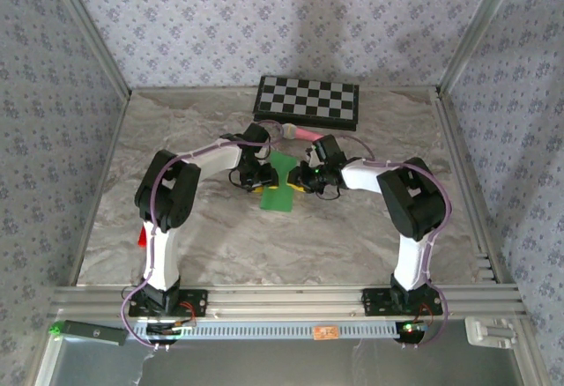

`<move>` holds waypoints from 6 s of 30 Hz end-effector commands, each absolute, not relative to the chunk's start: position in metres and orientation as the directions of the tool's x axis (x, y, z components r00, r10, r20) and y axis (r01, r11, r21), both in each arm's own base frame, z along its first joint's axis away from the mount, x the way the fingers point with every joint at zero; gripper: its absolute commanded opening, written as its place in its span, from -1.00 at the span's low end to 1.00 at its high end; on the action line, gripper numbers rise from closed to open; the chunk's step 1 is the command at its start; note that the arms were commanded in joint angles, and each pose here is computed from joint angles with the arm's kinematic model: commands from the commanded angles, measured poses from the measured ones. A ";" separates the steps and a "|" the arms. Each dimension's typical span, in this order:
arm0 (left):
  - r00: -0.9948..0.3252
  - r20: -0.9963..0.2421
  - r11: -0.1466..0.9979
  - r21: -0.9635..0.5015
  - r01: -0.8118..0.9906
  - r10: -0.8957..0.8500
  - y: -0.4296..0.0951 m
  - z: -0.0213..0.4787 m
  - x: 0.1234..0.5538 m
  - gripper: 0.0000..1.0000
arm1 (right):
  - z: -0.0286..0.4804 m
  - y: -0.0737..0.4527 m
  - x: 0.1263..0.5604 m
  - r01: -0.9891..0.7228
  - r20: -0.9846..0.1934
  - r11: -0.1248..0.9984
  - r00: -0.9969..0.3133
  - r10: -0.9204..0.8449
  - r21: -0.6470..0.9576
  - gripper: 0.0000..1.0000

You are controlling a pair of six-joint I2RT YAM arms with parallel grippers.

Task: Fold a paper plane with a square sheet of paper (pick it up from the middle)
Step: Hold the square sheet of paper at the center of the table, then first fold in half a square sheet of paper at the center of the table.

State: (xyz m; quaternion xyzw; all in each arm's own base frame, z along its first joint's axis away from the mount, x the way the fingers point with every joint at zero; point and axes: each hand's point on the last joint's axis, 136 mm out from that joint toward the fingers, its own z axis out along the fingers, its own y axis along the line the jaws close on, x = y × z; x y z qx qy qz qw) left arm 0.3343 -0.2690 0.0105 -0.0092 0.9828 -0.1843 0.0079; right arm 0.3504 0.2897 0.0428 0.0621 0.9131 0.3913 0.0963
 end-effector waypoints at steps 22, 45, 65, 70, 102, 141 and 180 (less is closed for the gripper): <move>-0.983 0.177 0.962 -0.271 -0.005 0.045 -0.271 -0.068 0.279 -0.12 | 0.010 0.291 0.342 0.071 -0.066 0.740 -0.986 0.154 0.669 -0.59; -0.971 -0.154 0.869 -0.488 -0.084 -0.180 -0.264 0.085 0.358 -0.06 | -0.058 0.238 0.299 -0.110 0.066 0.962 -0.989 -0.130 0.249 -0.80; -0.993 -0.003 0.753 -0.652 -0.088 -0.119 -0.315 0.073 0.342 -0.79 | -0.060 0.241 0.297 -0.073 0.136 0.968 -0.985 -0.107 0.238 -0.80; -0.993 0.027 0.770 -0.630 -0.103 -0.111 -0.314 0.057 0.339 -0.83 | -0.061 0.240 0.296 -0.069 0.146 0.971 -0.984 -0.104 0.228 -0.81; -0.992 0.074 0.864 -0.487 -0.128 -0.106 -0.248 0.008 0.320 -0.89 | -0.083 0.200 0.278 -0.120 0.222 0.993 -0.968 -0.117 0.004 -0.81; -0.983 0.139 0.853 -0.493 -0.175 -0.121 -0.229 -0.007 0.279 -0.89 | -0.092 0.201 0.273 -0.106 0.246 0.994 -0.963 -0.109 0.023 -0.81; -0.995 0.096 0.860 -0.505 -0.078 -0.034 -0.227 0.010 0.228 -0.92 | -0.101 0.198 0.271 -0.067 0.259 0.998 -0.964 -0.069 0.017 -0.82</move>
